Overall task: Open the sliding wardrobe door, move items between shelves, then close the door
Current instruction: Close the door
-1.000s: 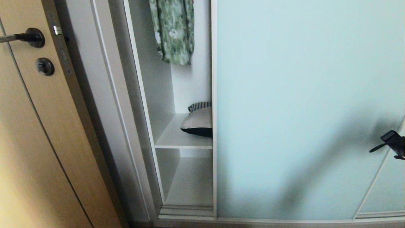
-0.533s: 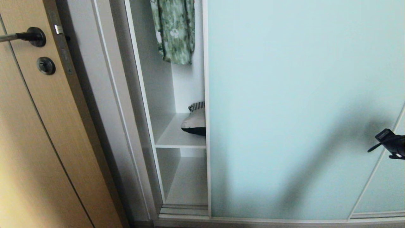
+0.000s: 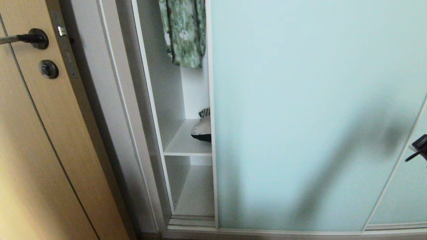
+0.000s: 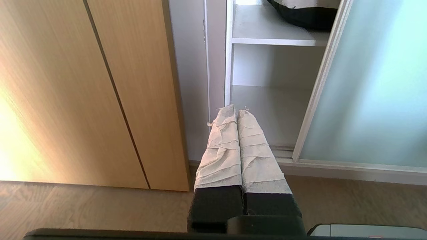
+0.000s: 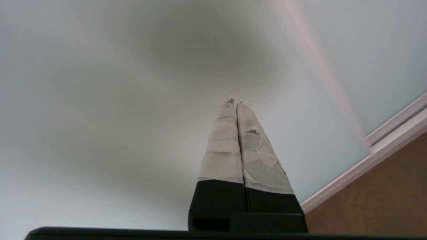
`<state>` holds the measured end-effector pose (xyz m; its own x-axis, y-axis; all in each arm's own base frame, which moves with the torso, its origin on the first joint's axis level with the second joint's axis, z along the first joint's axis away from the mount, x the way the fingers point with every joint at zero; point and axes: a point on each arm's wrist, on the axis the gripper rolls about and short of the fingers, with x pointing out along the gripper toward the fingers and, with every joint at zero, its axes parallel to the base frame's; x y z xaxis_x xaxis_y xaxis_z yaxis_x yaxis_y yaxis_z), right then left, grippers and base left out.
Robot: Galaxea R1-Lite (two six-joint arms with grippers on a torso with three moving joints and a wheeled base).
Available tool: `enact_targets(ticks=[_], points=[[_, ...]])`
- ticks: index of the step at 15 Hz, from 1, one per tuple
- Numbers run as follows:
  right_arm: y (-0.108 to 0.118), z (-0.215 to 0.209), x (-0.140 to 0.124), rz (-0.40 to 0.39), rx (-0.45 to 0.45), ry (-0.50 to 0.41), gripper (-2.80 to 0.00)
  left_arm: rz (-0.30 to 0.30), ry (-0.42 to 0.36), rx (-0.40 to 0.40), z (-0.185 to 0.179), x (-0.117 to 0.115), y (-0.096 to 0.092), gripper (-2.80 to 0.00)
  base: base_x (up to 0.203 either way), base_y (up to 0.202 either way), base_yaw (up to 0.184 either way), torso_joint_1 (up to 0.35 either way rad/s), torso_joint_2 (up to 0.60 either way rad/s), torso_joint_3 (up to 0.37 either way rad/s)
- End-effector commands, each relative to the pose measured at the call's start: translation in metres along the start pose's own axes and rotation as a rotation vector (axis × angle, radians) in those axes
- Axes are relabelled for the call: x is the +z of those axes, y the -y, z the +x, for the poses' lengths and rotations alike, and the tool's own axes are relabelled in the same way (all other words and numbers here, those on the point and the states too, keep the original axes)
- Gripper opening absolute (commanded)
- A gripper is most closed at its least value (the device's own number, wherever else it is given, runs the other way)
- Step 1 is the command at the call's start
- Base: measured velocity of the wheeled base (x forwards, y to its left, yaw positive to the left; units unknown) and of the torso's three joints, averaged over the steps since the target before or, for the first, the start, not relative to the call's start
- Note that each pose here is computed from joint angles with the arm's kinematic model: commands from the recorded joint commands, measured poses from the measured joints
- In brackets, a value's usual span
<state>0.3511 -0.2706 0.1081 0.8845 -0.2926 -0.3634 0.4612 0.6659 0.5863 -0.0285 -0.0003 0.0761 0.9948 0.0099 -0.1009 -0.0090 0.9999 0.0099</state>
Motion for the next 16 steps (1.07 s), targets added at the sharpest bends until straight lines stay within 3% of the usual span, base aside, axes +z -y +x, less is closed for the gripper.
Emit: enact_targets(ticks=[1,5,10,13,16], points=[[0.007,-0.011,0.021,-0.001,-0.001,0.071,-2.8,0.001,-0.002,0.001,0.0,0.0,0.0,-2.8,0.0,0.0,0.0,0.0,0.0,0.0],[0.033,0.009,0.033,-0.007,-0.009,0.144,-2.8,0.001,-0.003,0.001,0.0,0.0,0.0,-2.8,0.0,0.0,0.0,0.0,0.0,0.0],[0.066,0.057,0.028,-0.007,-0.029,0.174,-2.8,0.001,-0.003,0.001,0.0,0.0,0.0,-2.8,0.0,0.0,0.0,0.0,0.0,0.0],[0.072,0.074,0.023,-0.014,-0.028,0.18,-2.8,0.001,-0.002,0.001,0.0,0.0,0.0,-2.8,0.0,0.0,0.0,0.0,0.0,0.0],[0.062,0.083,0.019,-0.03,-0.003,0.177,-2.8,0.001,-0.002,0.001,0.0,0.0,0.0,-2.8,0.0,0.0,0.0,0.0,0.0,0.0]])
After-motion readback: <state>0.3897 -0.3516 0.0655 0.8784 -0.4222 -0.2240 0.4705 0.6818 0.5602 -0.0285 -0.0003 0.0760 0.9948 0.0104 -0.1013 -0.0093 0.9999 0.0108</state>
